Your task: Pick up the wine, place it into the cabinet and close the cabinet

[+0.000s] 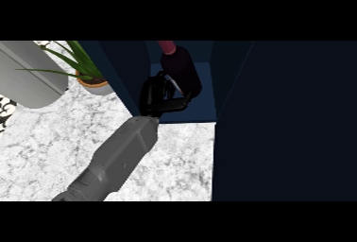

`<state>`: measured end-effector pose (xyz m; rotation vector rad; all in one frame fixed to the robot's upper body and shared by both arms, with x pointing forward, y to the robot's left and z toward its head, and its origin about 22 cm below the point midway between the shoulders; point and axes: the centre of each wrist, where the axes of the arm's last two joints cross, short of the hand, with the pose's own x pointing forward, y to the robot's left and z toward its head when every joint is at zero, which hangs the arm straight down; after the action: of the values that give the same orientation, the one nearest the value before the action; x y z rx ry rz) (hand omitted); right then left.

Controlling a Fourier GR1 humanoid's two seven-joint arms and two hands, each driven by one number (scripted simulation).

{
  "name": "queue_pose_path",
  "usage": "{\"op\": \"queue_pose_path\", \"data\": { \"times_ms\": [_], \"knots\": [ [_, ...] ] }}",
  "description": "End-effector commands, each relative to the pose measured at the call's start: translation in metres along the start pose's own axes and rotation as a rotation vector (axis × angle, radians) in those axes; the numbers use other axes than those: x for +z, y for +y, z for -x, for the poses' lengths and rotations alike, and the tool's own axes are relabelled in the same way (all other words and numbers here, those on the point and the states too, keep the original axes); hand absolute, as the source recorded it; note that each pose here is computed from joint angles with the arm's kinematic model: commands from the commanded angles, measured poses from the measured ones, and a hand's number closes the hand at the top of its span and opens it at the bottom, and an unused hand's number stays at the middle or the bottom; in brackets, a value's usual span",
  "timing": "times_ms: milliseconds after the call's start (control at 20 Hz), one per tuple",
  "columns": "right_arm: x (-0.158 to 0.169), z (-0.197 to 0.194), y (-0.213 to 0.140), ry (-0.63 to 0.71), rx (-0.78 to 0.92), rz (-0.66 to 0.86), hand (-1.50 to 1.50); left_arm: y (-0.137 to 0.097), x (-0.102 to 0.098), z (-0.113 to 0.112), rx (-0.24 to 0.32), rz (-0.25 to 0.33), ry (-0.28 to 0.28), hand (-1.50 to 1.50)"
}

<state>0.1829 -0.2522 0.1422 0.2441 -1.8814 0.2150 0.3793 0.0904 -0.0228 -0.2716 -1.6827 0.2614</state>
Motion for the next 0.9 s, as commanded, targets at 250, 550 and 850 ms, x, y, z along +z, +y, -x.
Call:
{"op": "queue_pose_path", "data": {
  "times_ms": [250, 550, 850],
  "knots": [
    [-0.011, 0.004, 0.006, -0.016, 0.007, -0.032, -1.50, 0.006, -0.016, -0.006, -0.061, -0.077, 0.020, 1.50],
    [-0.004, -0.001, 0.009, -0.011, 0.003, -0.028, -1.50, 0.019, -0.012, 0.001, -0.090, -0.097, 0.047, 1.50],
    [-0.010, 0.001, 0.010, -0.009, 0.000, -0.036, -1.50, 0.012, -0.027, -0.012, -0.068, -0.145, 0.006, 1.50]
  ]
}}
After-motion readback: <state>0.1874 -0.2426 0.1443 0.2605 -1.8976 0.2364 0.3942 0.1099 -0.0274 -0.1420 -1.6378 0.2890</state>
